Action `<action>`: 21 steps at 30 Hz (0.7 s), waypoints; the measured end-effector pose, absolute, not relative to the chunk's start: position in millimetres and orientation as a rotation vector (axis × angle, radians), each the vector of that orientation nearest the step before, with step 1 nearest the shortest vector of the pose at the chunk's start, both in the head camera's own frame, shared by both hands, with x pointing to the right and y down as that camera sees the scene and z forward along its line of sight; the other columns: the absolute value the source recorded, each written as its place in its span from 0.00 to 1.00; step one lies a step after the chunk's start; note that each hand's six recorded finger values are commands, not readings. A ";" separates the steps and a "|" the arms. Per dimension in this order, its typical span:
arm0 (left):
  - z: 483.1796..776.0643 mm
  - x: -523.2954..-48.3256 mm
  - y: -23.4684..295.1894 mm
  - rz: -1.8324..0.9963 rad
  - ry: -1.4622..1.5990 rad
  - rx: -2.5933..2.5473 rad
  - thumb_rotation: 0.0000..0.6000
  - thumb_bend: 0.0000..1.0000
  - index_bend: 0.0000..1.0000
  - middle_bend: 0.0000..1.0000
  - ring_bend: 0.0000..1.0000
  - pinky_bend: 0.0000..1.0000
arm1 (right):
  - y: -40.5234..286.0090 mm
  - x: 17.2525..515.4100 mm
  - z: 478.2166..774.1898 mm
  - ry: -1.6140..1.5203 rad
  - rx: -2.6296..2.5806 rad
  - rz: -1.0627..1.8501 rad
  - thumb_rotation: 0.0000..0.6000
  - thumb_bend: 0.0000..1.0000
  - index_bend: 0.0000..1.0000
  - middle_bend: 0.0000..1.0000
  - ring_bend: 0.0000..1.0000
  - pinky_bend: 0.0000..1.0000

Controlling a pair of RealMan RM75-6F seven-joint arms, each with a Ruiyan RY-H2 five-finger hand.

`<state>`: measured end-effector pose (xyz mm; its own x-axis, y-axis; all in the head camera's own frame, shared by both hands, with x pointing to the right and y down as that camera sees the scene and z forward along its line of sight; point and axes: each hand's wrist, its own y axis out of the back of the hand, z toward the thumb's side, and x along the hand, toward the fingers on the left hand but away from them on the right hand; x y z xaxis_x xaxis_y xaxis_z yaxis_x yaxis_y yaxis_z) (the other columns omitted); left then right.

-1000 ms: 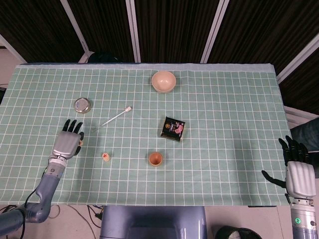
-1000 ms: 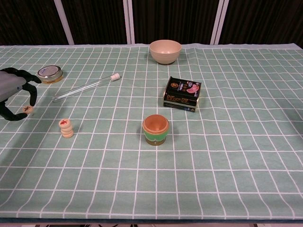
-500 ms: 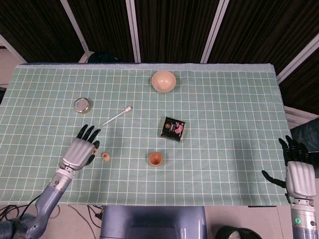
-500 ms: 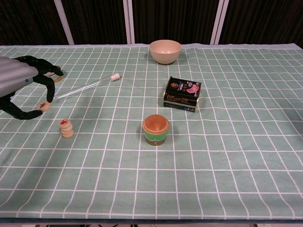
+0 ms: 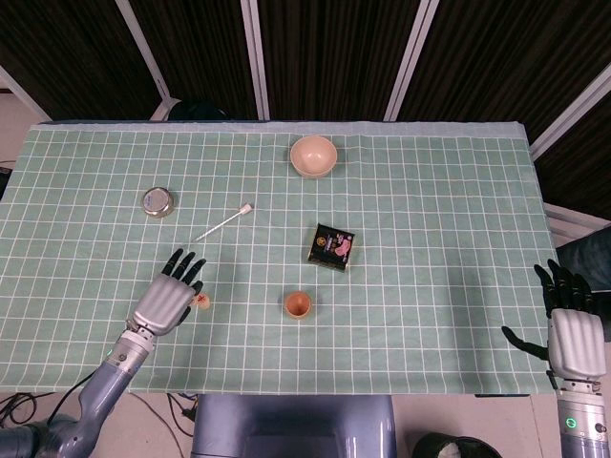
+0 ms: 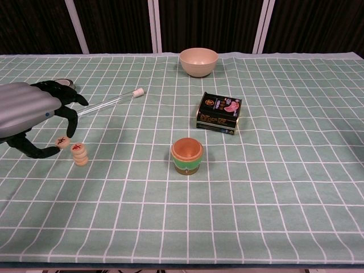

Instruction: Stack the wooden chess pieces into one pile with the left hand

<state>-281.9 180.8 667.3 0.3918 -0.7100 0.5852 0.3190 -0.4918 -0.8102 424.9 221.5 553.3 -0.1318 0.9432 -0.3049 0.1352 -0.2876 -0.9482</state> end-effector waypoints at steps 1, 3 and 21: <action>668.4 -280.8 180.8 -1.296 0.347 -1.655 1.00 0.31 0.48 0.11 0.00 0.00 | 221.6 424.8 553.4 -1.251 -1.445 1.493 1.00 0.23 0.09 0.01 0.03 0.00; 670.6 -278.0 181.1 -1.292 0.343 -1.654 1.00 0.31 0.48 0.11 0.00 0.00 | 221.6 424.8 553.4 -1.251 -1.445 1.493 1.00 0.23 0.09 0.01 0.02 0.00; 681.7 -266.7 180.5 -1.295 0.315 -1.617 1.00 0.31 0.46 0.11 0.00 0.00 | 221.4 425.6 553.4 -1.253 -1.446 1.495 1.00 0.23 0.09 0.01 0.03 0.00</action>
<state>-266.7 180.5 681.7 0.3930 -0.7091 0.5854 0.3611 -0.4665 -0.8074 425.6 221.4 553.4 -0.1333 0.9425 -0.3065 0.1364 -0.2888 -0.9476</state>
